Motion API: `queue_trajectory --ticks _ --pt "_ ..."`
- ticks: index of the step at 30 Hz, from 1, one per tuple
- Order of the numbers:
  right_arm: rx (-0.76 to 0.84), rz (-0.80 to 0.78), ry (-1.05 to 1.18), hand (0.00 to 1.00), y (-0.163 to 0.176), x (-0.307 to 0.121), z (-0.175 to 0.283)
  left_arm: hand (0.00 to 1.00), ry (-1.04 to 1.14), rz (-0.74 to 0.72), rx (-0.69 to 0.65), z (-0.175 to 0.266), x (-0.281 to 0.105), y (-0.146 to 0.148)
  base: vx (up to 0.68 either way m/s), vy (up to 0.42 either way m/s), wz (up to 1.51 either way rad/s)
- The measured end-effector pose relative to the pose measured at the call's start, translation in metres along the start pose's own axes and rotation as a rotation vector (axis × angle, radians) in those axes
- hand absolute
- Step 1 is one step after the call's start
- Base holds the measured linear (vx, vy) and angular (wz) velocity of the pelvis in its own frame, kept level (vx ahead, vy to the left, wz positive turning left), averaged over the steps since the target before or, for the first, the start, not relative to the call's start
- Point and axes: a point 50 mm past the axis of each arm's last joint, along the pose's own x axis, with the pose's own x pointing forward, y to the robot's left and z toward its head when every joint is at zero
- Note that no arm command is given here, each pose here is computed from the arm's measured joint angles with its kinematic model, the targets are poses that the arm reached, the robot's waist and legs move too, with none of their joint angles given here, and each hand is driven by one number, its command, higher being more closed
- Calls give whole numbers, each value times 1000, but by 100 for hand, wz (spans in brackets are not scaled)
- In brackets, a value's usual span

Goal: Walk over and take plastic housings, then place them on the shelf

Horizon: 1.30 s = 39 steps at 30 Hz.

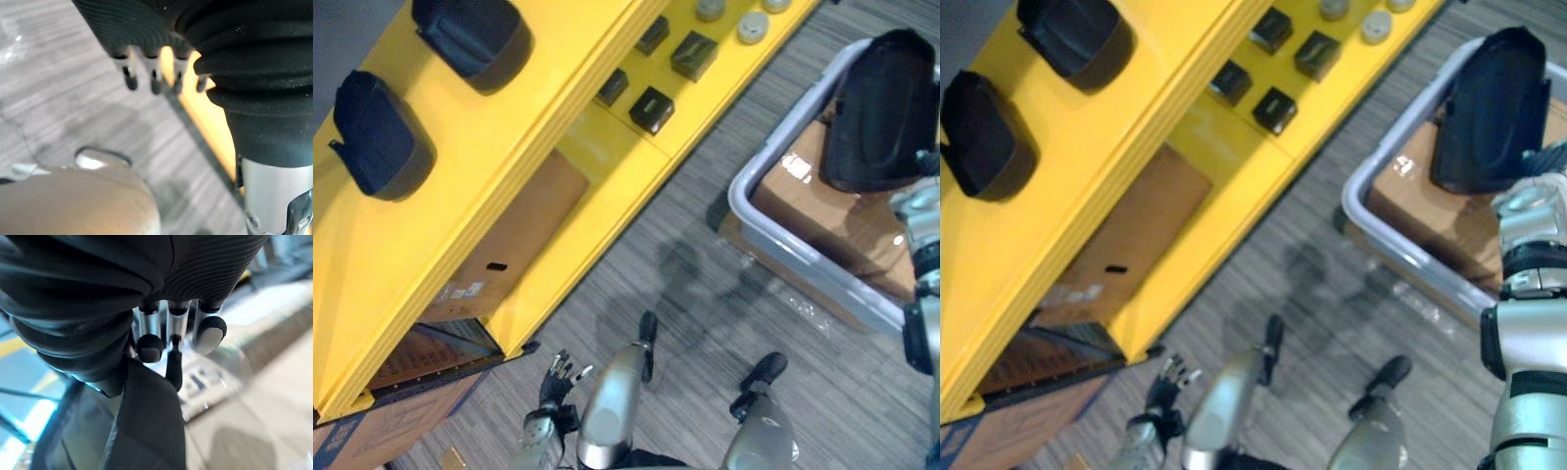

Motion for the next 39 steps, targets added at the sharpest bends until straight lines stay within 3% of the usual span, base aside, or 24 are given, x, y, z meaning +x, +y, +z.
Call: queue_trajectory --ticks 4,8,24,28,33,39 --pt "-44 10 -98 100 7 -6 8 0 -145 172 57 33 9 8 9 -24 -14" --pt "-49 41 -162 100 18 -15 9 0 -321 202 93 75 12 10 26 -27 -8" --pt "98 74 -360 100 65 -51 56 0 -731 3 136 227 30 -60 -13 -8 -14" --pt "185 12 -441 100 59 -56 87 0 -733 -136 -31 259 30 -77 -30 -9 -16" --pt "325 -105 -687 100 35 -75 146 0 -634 -425 -216 287 28 -114 -1 5 -20" --pt "418 -120 -843 100 29 -96 174 0 -524 -575 -367 300 25 -132 -16 21 -18"
